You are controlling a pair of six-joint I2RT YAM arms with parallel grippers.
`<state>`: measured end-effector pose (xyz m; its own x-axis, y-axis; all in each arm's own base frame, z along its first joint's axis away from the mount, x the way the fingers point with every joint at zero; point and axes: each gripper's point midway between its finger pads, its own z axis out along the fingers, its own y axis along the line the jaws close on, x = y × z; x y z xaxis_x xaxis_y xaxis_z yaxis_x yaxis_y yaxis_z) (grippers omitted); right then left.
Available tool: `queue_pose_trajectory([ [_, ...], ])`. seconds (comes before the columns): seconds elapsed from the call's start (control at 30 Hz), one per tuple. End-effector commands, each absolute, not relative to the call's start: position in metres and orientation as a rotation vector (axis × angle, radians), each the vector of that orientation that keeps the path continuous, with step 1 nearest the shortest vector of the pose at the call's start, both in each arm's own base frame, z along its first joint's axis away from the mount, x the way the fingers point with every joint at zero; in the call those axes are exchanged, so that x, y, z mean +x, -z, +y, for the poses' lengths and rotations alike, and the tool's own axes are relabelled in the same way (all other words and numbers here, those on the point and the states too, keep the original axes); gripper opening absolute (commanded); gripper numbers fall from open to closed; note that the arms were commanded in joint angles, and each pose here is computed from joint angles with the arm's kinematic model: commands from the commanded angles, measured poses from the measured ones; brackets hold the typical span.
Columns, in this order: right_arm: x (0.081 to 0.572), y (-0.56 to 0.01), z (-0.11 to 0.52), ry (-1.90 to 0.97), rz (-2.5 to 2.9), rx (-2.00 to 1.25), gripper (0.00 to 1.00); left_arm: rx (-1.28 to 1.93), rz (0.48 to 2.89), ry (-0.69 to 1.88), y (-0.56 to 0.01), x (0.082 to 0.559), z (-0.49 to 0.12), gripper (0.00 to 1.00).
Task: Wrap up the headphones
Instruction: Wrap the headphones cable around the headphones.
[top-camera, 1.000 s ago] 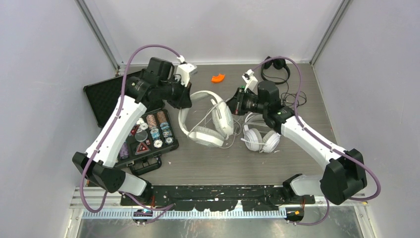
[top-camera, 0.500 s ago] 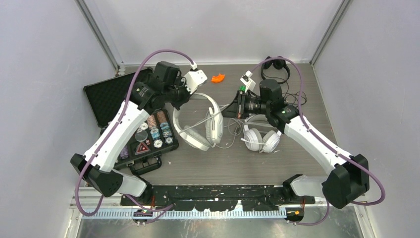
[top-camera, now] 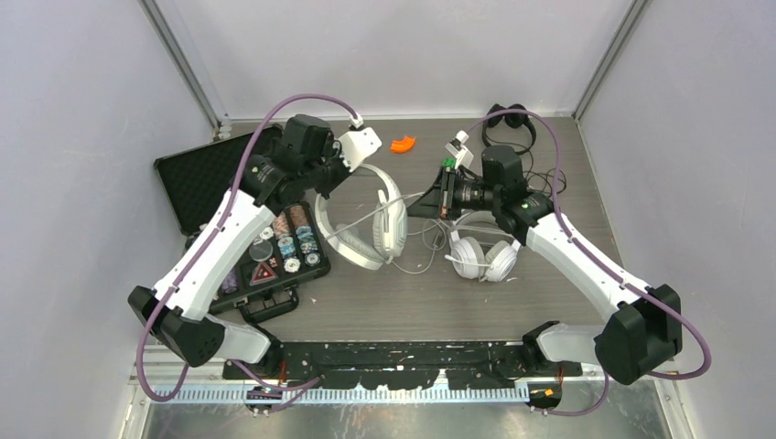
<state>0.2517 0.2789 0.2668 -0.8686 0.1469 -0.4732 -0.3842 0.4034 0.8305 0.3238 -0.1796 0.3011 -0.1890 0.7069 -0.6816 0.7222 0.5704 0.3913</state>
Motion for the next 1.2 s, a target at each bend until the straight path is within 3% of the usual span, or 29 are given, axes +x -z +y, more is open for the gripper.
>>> queue_pose_trajectory([
  [0.0,0.239,-0.336,0.285,-1.643,1.95,-0.294,0.08,1.098,1.929,-0.124,-0.304,0.331,-0.155,0.0],
  [0.17,0.237,-0.339,0.292,-1.793,1.919,-0.261,0.01,1.064,1.935,-0.114,-0.301,0.33,-0.155,0.0],
  [0.33,0.241,-0.336,0.296,-1.818,1.929,-0.254,0.06,1.099,1.895,-0.074,-0.299,0.327,-0.161,0.0],
  [0.43,0.24,-0.334,0.296,-1.82,1.946,-0.265,0.0,1.137,1.881,-0.066,-0.297,0.326,-0.164,0.0],
  [0.67,0.233,-0.333,0.297,-1.868,1.977,-0.281,0.05,1.246,1.793,-0.071,-0.297,0.33,-0.172,0.0],
  [0.8,0.235,-0.334,0.298,-1.88,1.982,-0.251,0.0,1.204,1.796,-0.072,-0.306,0.341,-0.177,0.0],
  [1.17,0.237,-0.354,0.303,-1.961,1.913,-0.233,0.13,0.953,1.981,-0.086,-0.3,0.352,-0.168,0.0],
])
